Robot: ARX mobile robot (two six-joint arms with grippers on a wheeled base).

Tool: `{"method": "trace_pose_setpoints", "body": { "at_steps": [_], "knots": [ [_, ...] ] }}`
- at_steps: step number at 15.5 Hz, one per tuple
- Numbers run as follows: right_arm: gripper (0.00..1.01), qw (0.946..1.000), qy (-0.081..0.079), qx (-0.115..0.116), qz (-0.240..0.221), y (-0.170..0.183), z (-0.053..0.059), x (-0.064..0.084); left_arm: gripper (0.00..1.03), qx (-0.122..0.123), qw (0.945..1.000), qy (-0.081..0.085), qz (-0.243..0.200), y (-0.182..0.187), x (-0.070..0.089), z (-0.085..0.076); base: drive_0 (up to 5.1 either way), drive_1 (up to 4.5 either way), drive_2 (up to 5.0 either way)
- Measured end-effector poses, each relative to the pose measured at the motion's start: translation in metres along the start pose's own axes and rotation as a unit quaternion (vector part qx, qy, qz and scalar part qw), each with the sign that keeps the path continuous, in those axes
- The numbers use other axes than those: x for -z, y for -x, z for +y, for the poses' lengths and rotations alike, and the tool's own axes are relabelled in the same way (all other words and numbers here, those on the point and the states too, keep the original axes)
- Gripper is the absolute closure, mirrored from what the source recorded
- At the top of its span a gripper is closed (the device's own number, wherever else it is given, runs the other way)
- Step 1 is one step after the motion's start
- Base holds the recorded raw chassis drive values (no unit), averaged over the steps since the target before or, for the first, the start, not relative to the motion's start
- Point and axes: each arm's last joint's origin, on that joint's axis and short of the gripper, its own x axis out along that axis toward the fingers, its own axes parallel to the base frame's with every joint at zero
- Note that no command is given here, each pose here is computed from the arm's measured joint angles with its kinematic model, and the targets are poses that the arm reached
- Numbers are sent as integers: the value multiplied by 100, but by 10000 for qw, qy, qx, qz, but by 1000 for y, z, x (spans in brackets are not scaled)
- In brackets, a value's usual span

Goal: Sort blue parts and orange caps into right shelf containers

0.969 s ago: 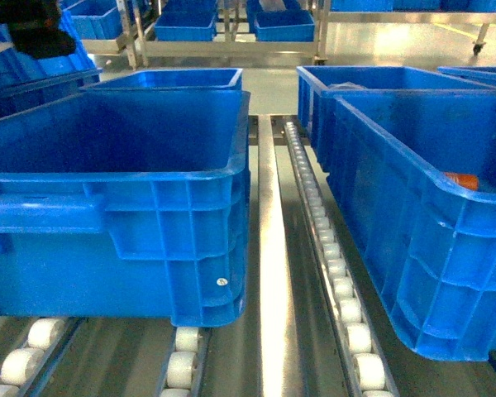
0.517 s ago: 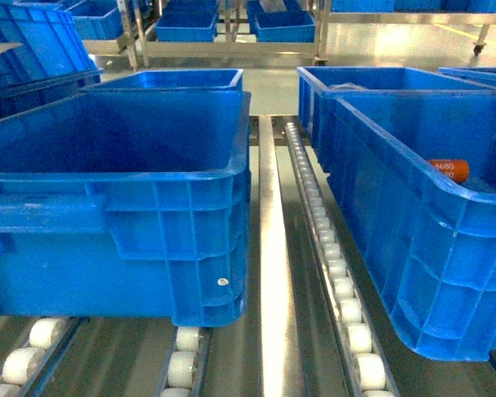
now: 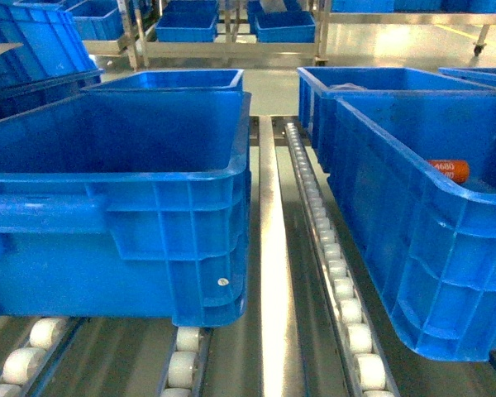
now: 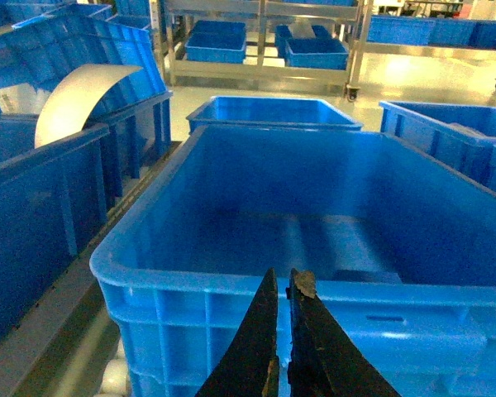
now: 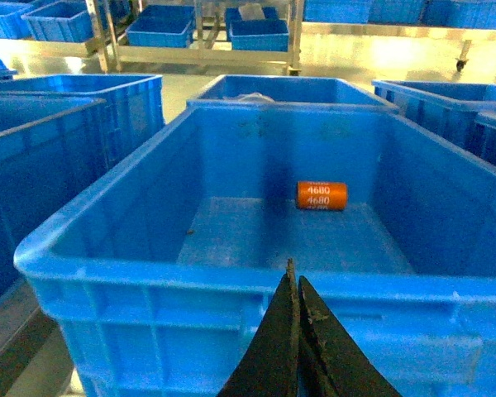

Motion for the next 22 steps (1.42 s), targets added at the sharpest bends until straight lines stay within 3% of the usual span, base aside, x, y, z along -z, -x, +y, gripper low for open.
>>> {"method": "trace_pose_setpoints", "body": {
  "at_steps": [1, 3, 5, 22],
  "knots": [
    [100, 10000, 0, -3, 93, 8, 0, 4, 101, 3, 9999, -2, -156, 7, 3, 0, 0, 0, 0],
    [100, 9999, 0, 1, -101, 18, 0, -3, 101, -3, 9998, 0, 175, 19, 17, 0, 0, 0, 0],
    [100, 10000, 0, 0, -42, 33, 0, 0, 101, 0, 10000, 0, -29, 33, 10, 0, 0, 0, 0],
    [100, 9998, -2, 2, -195, 67, 0, -8, 101, 2, 9999, 0, -118, 69, 4, 0, 0, 0, 0]
  ]
}}
